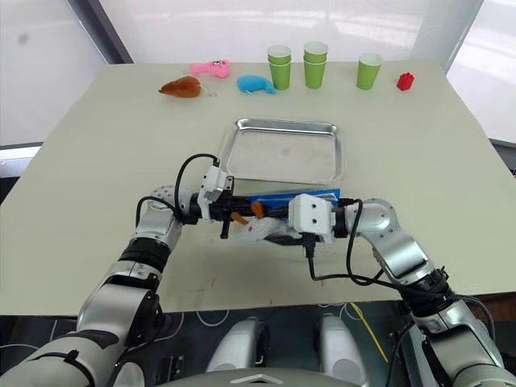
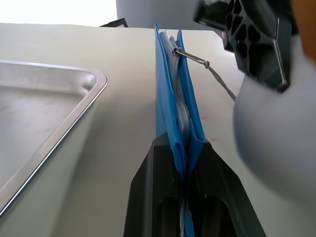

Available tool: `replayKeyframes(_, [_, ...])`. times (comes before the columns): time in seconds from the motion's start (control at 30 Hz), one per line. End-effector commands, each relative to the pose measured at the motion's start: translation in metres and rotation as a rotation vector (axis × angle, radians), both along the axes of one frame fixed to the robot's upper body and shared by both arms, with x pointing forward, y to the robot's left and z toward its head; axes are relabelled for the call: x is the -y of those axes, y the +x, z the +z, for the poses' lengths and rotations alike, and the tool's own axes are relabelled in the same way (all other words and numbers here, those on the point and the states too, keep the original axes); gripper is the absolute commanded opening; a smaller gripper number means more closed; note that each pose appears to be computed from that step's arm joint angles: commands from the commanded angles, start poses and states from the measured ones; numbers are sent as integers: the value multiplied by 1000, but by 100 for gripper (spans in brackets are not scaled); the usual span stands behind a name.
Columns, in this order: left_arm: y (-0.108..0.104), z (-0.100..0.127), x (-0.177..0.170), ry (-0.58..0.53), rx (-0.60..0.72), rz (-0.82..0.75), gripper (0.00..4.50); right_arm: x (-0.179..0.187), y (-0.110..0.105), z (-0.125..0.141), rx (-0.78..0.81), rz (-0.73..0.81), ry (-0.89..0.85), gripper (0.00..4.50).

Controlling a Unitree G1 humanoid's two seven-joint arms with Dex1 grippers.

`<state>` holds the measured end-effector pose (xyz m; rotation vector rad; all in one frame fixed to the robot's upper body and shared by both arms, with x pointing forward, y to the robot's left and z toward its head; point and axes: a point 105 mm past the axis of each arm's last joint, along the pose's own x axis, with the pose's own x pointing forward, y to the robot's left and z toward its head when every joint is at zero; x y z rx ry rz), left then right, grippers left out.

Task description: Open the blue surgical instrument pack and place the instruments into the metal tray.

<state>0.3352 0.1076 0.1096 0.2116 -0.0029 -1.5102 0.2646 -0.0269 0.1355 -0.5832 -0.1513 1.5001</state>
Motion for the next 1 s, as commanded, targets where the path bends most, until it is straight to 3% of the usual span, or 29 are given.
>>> replayKeyframes(0.03, [-3,-11,-2,43,-27,-2,0,-1,-4,20,74,31,55,360])
replayKeyframes(0.07, [-2,-11,-2,41,-28,1,0,-1,-3,25,77,30,68,413])
replayKeyframes(0.1, [-2,-10,-1,38,-28,5,0,1,-3,30,77,28,83,432])
replayKeyframes(0.3, [-3,-10,-2,33,-29,8,0,21,-1,48,66,1,109,432])
replayKeyframes(0.4, [-4,-11,-4,38,-29,7,0,39,7,67,4,-63,200,432])
replayKeyframes(0.6, [-5,-11,-3,39,-27,1,0,87,36,72,-100,-223,263,432])
replayKeyframes(0.73, [-5,-11,-1,38,-25,-6,0,118,53,47,-207,-311,246,432])
replayKeyframes(1.0, [-6,-12,0,39,-23,-8,0,114,62,6,-301,-291,210,432])
